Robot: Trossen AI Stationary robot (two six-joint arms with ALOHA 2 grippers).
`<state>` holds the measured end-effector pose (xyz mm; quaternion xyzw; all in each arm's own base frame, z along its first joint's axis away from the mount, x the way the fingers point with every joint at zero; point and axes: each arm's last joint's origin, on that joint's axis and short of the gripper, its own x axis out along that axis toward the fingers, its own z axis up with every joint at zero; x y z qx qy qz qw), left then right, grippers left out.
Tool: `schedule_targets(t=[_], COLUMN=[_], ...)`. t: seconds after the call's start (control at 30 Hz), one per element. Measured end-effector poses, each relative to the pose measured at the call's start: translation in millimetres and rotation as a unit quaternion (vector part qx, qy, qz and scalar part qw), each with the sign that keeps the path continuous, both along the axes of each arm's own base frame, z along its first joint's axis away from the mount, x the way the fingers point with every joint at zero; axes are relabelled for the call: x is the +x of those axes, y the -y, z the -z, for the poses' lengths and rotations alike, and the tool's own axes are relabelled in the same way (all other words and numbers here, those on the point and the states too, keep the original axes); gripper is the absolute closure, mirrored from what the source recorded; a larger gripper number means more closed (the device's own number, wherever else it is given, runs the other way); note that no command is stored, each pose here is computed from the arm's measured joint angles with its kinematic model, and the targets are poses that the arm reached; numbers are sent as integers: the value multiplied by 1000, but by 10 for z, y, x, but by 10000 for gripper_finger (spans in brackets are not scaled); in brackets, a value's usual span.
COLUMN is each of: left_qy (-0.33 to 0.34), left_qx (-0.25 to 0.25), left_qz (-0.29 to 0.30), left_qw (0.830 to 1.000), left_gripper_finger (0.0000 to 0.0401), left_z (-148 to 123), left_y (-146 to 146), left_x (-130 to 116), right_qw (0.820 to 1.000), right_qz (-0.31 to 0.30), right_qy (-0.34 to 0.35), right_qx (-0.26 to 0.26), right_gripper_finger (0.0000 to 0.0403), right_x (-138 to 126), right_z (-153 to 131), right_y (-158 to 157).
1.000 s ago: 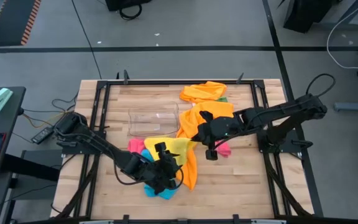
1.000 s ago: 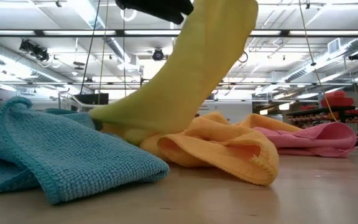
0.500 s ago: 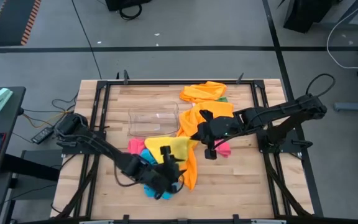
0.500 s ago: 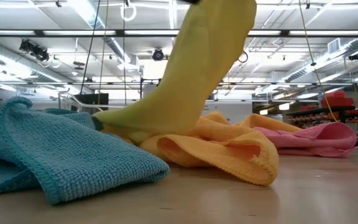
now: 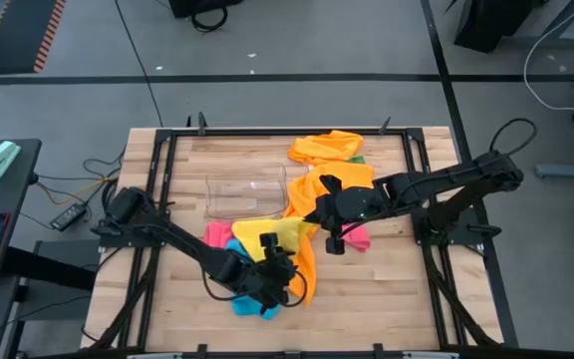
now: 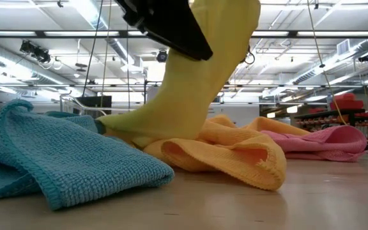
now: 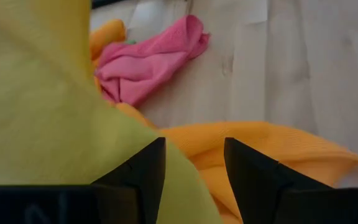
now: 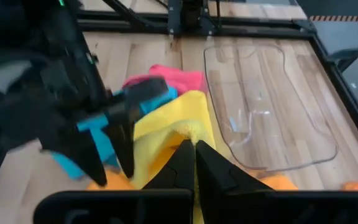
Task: Fold microfiber towels
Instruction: Fold the yellow microfiber cloth
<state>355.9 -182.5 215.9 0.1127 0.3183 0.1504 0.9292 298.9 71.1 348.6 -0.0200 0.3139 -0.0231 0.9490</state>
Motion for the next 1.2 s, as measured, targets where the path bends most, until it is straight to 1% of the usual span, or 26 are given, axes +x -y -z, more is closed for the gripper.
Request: schedule_targets(t=[0.13, 0.27, 0.4, 0.5, 0.6, 0.73, 0.83, 0.9, 1.03, 1.2], left_qy=[-25, -53, -70, -82, -102, -133, -140, -143, -147, -146], left_qx=[-22, -20, -14, -6, 8, 29, 30, 32, 35, 41], left_qz=[-37, -77, -94, -95, -95, -98, -109, -111, -114, -101], left_qw=[999, 995, 993, 992, 990, 986, 984, 983, 982, 983], left_gripper_finger=[229, 229, 229, 229, 229, 229, 229, 229, 229, 229], left_z=[-29, 10, 25, 35, 50, 70, 75, 77, 78, 74], left_y=[-44, -118, -184, -197, -208, -241, -287, -304, -340, -339], left_x=[-125, -206, -229, -250, -290, -349, -349, -348, -336, -313], right_qw=[1000, 1000, 1000, 999, 998, 996, 993, 991, 982, 966], right_qz=[0, -10, -20, -29, -35, -24, -7, 18, 92, 173], right_qy=[0, 0, -4, -32, -58, -89, -118, -136, -166, -190], right_qx=[9, 16, 23, 19, 14, 16, 12, 7, -8, 4], right_gripper_finger=[393, 393, 393, 393, 393, 393, 393, 393, 393, 393], right_x=[-12, -36, -70, -130, -179, -207, -225, -236, -260, -295], right_z=[1, 1, 8, 51, 163, 416, 648, 787, 1039, 1279], right_y=[-45, -132, -228, -295, -342, -345, -268, -181, 87, 450])
